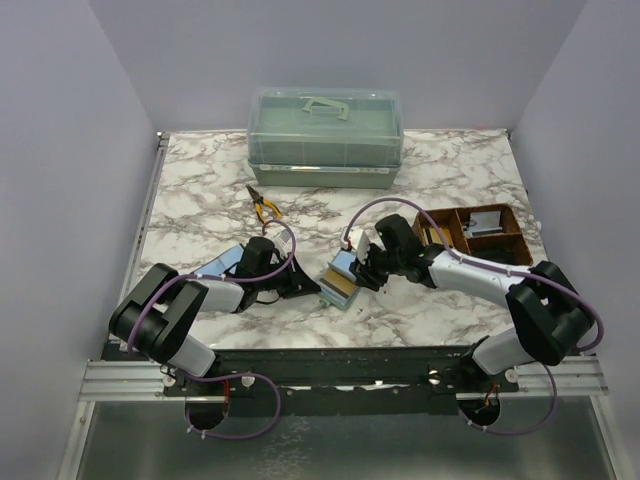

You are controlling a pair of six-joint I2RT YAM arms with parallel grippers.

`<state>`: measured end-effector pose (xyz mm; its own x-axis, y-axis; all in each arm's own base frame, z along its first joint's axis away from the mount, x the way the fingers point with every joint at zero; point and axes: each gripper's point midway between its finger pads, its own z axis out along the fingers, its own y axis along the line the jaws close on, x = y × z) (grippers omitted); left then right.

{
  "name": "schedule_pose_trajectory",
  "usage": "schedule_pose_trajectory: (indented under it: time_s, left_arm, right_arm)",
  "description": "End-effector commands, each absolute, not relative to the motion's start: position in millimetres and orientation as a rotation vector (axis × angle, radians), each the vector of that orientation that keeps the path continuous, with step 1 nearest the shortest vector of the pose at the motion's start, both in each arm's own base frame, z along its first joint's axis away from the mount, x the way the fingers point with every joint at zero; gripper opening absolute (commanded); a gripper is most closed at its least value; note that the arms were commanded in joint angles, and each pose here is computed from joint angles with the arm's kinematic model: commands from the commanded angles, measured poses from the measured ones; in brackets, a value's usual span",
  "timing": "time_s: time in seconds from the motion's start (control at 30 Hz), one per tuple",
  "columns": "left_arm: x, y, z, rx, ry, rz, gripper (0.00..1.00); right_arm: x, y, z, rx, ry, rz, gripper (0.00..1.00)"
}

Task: Take the credit cards out of the card holder
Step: Remove the credit card from the card holder.

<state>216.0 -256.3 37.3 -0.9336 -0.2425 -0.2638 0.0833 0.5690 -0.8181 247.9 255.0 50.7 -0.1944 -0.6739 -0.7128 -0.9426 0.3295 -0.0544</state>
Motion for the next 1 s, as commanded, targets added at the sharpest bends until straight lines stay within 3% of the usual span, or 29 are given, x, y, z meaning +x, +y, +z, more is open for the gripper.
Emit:
schedule_pose_trajectory:
  time_s: [0.0,0.27,0.43,0.97]
  left_arm:
    - [207.8,-259.4,40.8,-0.068,2.463,-1.355,0.00]
    - [207.4,-260.0,41.3,-0.060,2.462,-1.359,0.00]
    - [205.8,-259.1,39.1,-0.059,2.469,-1.357,0.00]
    - [205.2,-259.8,39.9,-0.049,2.468,-1.364,0.00]
  right_arm:
    - [261.6,263.5,58.5,-1.352,1.954,0.541,0.45]
    - [272.2,257.8,51.8,-1.228,2.071,0.608,0.44]
    - [276.4,250.4,55.7,-1.184,2.085,0.659,0.39]
    - [260.3,279.3,58.2,-1.190,2.111,0.989,0.42]
